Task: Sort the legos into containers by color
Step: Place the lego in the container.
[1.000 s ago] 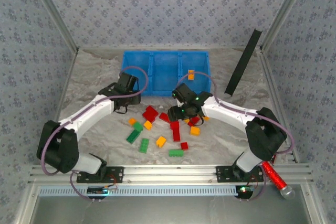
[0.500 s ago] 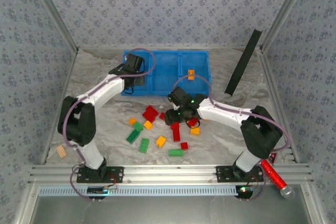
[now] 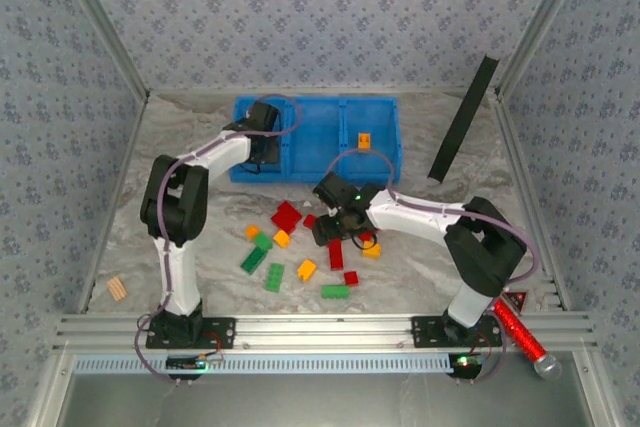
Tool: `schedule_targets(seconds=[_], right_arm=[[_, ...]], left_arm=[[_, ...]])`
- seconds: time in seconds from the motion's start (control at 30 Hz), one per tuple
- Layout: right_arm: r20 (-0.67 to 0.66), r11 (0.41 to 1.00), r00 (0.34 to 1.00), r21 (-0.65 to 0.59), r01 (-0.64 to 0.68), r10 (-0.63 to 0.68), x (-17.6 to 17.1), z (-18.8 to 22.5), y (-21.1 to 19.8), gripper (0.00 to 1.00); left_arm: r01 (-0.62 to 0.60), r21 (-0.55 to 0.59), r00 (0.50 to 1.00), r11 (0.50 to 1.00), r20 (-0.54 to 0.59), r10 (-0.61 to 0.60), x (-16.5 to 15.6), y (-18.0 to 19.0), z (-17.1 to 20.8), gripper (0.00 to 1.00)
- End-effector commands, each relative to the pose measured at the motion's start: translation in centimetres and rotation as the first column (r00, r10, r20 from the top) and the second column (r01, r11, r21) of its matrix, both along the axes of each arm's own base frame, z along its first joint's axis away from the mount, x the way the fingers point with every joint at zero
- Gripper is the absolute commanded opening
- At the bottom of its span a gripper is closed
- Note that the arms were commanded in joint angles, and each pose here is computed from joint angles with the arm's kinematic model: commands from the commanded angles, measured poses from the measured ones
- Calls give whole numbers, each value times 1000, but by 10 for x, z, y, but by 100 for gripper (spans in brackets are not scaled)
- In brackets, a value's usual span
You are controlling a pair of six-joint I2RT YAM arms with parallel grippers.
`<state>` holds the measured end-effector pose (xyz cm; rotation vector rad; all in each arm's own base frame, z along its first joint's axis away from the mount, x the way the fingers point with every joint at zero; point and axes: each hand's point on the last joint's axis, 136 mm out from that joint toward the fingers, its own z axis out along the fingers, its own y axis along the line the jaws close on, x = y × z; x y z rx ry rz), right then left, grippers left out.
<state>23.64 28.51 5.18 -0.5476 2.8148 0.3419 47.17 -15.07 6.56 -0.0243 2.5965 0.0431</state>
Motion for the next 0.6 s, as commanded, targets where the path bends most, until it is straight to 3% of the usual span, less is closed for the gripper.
schedule_targets(seconds=[0.0,0.13,0.27,0.57], right_arm=[[-6,999,1000,-51,13,-13,0,-5,-3,70],[-8,998,1000,-64,18,-18,1,-11,-3,69],[-18,998,1000,-65,18,-19,1,-16,-2,65],[-14,998,1000,-60,15,-16,2,-18,-1,49]], left_arm=[[15,-7,999,1000,-32,-16,1,-6,-5,44],[14,-5,999,1000,-49,-14,-1,-6,-13,47],[16,-1,999,1000,-51,-16,-3,-5,-12,56],[17,-6,1000,1000,-10,-17,-3,-4,11,72]])
